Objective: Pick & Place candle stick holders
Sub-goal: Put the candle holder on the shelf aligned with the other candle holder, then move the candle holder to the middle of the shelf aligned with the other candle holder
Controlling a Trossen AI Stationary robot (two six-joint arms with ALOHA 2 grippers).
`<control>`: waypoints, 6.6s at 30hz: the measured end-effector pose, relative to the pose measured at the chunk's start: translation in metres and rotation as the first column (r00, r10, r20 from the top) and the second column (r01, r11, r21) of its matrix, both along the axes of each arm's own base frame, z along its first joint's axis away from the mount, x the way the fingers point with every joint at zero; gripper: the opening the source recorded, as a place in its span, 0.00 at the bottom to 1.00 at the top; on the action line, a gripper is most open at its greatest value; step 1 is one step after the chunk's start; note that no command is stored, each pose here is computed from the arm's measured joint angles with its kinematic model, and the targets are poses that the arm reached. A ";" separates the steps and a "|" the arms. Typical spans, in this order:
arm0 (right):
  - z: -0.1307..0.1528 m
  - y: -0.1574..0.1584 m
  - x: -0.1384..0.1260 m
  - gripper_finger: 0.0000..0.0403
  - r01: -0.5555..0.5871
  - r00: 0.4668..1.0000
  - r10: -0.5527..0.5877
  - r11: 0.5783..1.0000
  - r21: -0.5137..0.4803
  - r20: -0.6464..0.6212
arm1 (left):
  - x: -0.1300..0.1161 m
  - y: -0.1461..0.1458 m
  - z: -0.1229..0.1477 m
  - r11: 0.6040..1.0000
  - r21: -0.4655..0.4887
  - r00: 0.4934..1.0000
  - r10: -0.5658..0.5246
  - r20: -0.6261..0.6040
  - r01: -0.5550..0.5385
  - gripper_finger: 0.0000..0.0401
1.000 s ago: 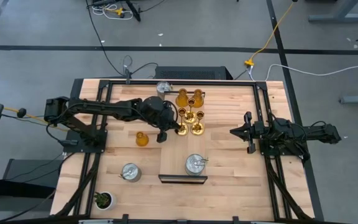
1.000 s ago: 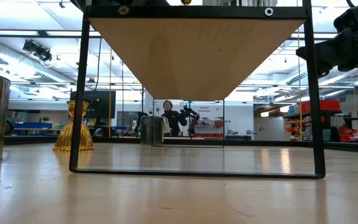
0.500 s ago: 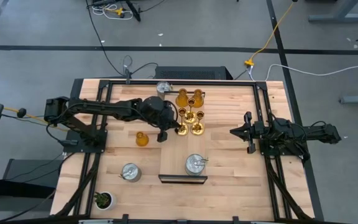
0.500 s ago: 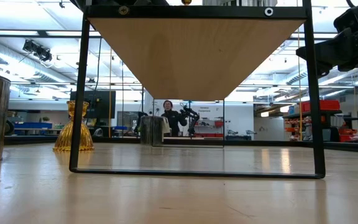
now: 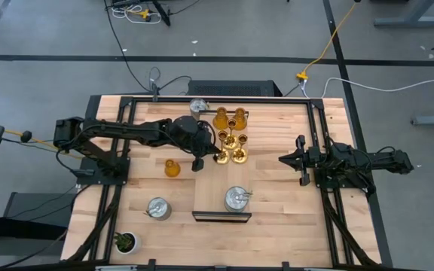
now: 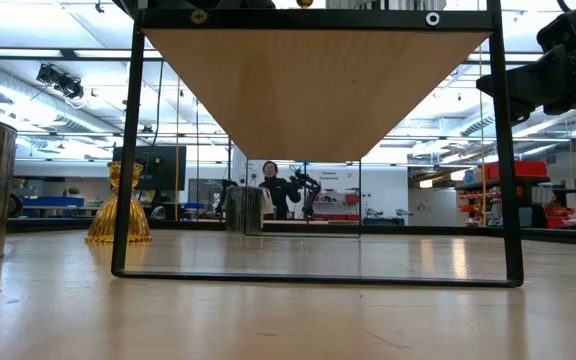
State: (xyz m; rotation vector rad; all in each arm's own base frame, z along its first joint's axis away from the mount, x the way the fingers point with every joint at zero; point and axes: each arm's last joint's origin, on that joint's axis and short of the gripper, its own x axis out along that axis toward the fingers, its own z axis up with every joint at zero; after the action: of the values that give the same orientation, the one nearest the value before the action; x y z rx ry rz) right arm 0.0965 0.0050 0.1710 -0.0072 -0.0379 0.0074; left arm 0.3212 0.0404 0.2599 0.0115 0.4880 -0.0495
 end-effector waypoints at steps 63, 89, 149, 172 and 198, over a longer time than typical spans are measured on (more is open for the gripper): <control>0.000 0.000 0.000 0.07 0.000 1.000 0.000 1.000 0.000 0.000 | -0.011 0.028 0.031 0.983 0.099 0.988 0.155 0.000 -0.155 0.00; 0.000 0.000 0.000 0.07 0.000 1.000 0.000 1.000 0.000 0.000 | -0.013 0.053 0.054 0.994 0.079 0.994 0.062 0.087 -0.069 0.28; 0.000 0.000 0.000 0.07 -0.001 1.000 0.001 1.000 0.000 0.000 | 0.011 0.059 0.062 1.000 0.009 0.966 -0.005 0.259 0.003 0.71; 0.000 0.000 0.000 0.07 0.000 1.000 0.000 1.000 0.000 0.000 | 0.028 0.066 0.044 1.000 -0.028 0.964 0.010 0.267 -0.003 0.71; 0.000 0.000 0.000 0.07 0.000 1.000 0.000 1.000 0.000 0.000 | 0.035 0.068 0.034 0.999 -0.038 0.967 0.008 0.255 0.001 0.54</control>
State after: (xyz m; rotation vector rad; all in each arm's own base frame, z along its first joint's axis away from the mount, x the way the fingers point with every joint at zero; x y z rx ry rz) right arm 0.0965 0.0050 0.1710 -0.0072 -0.0379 0.0072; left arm 0.3559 0.1087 0.2936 -0.0200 0.2292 -0.0529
